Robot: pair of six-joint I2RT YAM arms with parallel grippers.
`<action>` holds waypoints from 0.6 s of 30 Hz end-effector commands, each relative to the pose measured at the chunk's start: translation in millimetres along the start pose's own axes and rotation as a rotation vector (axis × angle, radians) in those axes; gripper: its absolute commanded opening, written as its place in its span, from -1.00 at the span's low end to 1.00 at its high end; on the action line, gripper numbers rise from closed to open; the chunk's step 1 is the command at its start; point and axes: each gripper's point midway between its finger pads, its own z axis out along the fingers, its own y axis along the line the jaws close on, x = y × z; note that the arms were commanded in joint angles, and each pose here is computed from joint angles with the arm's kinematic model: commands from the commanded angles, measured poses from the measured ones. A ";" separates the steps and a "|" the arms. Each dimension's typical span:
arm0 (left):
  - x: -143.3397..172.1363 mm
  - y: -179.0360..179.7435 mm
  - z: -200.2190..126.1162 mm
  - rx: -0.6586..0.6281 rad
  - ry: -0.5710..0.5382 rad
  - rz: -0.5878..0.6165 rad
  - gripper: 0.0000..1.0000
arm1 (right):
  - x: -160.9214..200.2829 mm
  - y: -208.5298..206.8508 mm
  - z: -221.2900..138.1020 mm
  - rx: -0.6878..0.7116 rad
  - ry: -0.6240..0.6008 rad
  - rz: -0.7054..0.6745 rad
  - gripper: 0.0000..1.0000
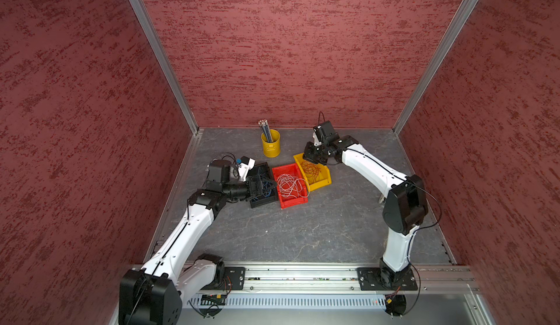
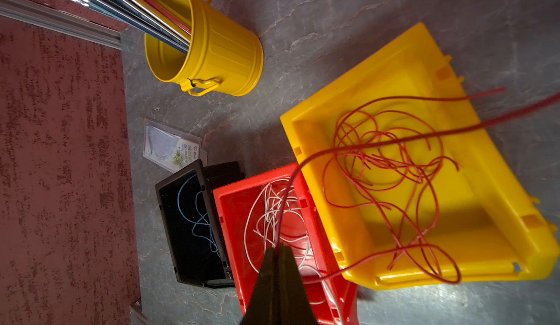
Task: Untangle and sort cables by color
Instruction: Place the cable in the bin.
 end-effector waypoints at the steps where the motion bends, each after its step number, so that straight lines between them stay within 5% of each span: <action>1: -7.3 -9.3 -3.9 0.018 -0.014 0.040 0.99 | -12.3 21.3 -20.8 -0.058 -0.056 -0.037 -1.00; 18: -1.0 -7.6 -8.7 0.007 -0.011 0.047 0.99 | 22.5 -51.6 65.1 0.111 0.091 -0.021 -1.00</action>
